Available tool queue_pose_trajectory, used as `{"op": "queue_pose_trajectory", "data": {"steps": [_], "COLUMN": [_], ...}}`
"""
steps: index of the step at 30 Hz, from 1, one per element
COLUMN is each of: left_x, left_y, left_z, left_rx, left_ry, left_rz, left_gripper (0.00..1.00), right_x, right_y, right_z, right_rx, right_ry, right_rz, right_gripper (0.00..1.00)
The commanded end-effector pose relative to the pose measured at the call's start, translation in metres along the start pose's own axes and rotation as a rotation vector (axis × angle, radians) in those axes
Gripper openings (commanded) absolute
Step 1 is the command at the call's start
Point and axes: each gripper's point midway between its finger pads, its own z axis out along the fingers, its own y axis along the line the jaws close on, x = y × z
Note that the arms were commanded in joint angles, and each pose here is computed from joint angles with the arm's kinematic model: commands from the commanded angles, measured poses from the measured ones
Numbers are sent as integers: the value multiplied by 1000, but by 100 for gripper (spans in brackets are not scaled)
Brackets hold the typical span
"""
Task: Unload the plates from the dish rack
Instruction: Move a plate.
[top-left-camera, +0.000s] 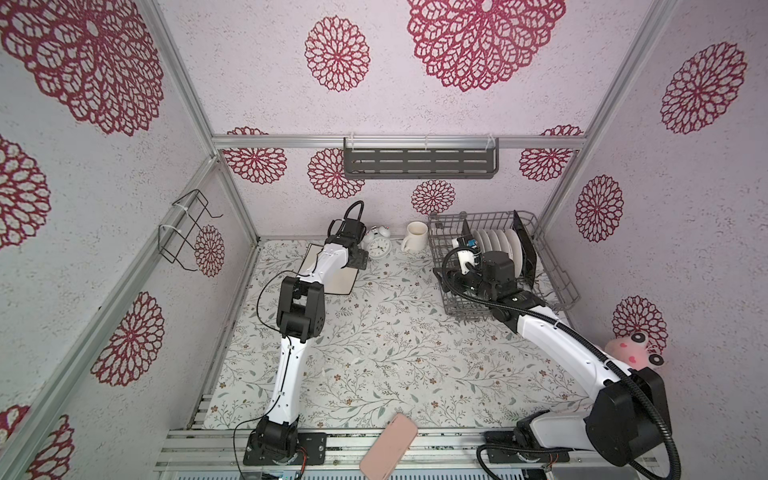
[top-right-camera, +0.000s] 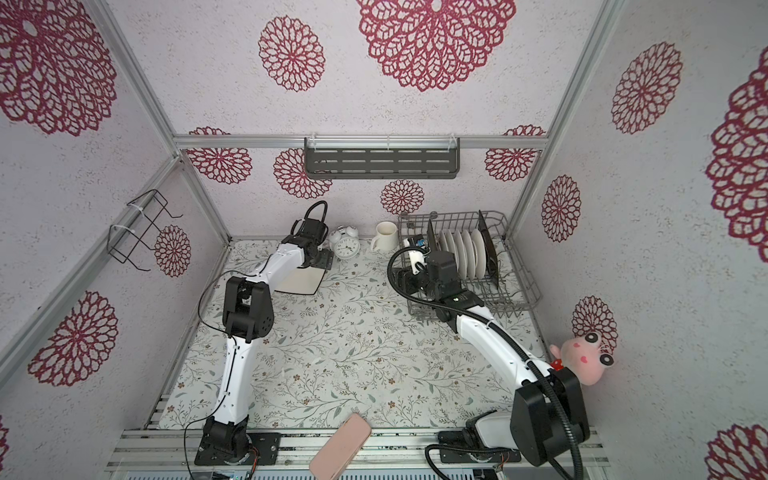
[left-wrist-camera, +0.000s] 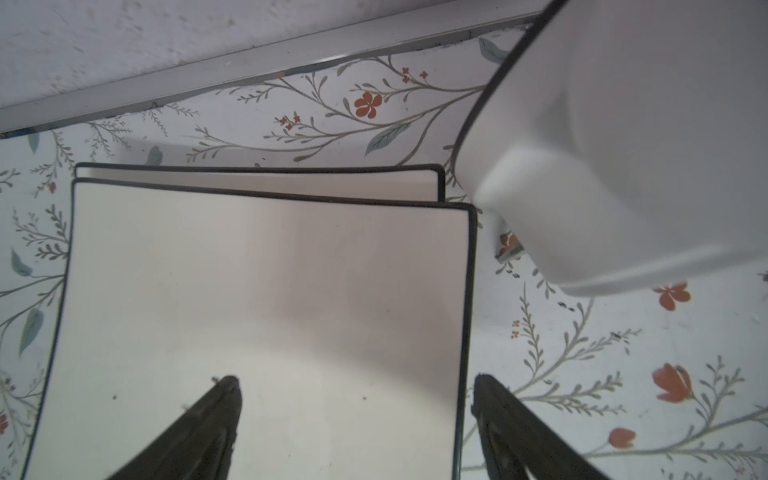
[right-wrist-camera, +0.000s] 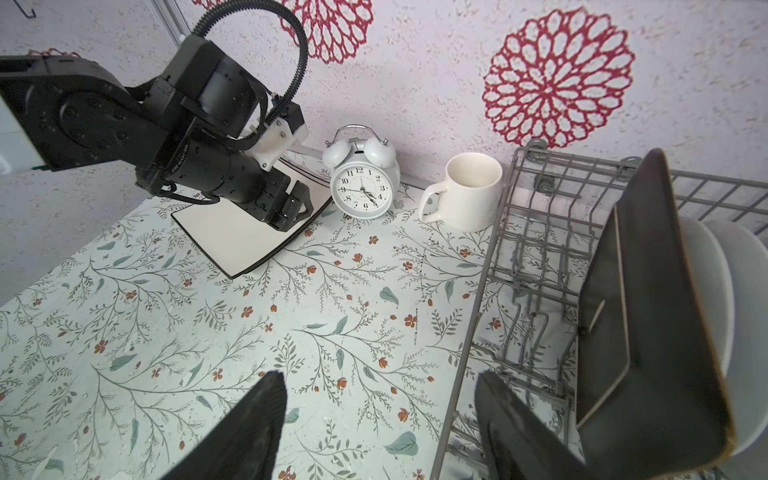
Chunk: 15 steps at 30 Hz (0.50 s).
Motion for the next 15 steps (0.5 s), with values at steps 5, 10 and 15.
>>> {"op": "queue_pose_trajectory", "data": {"steps": [5, 10, 15], "left_x": [9, 9, 14], "left_y": [-7, -11, -4], "left_z": [14, 13, 19], "left_rx": [22, 50, 0], "left_ry": [25, 16, 29], "left_rz": [24, 17, 21], "left_gripper": [89, 90, 90], "right_x": [-11, -9, -9], "right_y": [-1, 0, 0], "right_z": [-6, -3, -2], "right_rx": [-3, -5, -7], "right_ry": [-41, -35, -38], "right_rz": [1, 2, 4], "right_gripper": [75, 75, 75]}}
